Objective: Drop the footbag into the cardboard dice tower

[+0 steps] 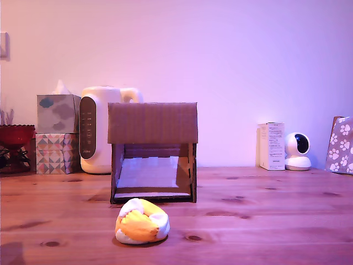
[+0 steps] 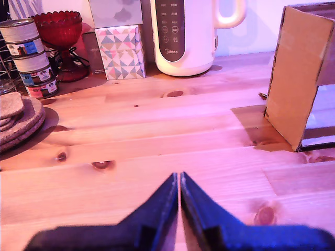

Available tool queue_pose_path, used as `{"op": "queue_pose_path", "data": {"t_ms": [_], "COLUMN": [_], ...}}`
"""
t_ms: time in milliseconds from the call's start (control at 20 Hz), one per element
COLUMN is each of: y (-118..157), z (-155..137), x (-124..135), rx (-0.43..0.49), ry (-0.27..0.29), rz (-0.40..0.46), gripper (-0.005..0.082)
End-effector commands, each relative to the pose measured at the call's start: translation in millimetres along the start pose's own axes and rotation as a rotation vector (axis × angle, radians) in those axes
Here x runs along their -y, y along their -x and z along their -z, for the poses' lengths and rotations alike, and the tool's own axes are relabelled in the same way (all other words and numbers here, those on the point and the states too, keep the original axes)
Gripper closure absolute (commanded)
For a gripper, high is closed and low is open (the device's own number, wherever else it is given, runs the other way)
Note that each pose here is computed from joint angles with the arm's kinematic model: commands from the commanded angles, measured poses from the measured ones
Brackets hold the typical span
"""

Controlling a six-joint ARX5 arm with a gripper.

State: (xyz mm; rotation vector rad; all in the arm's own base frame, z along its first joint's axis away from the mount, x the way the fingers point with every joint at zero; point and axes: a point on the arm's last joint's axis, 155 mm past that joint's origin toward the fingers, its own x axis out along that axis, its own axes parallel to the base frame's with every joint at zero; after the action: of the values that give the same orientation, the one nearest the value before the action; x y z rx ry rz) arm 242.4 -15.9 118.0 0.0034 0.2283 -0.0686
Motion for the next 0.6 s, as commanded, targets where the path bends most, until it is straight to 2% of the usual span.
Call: {"op": "queue_pose_path", "data": {"t_ms": [0, 400, 550], "y": [-2.6, -2.6, -2.3], "z": [8.4, 8.1, -1.4], "x": [0.7, 0.8, 8.0], "rx": [-0.009, -0.008, 0.029], "ry": [0.000, 0.000, 0.053], "rz": [0.004, 0.005, 0.045], "gripper": [0.0793, 0.0793, 0.0793]}}
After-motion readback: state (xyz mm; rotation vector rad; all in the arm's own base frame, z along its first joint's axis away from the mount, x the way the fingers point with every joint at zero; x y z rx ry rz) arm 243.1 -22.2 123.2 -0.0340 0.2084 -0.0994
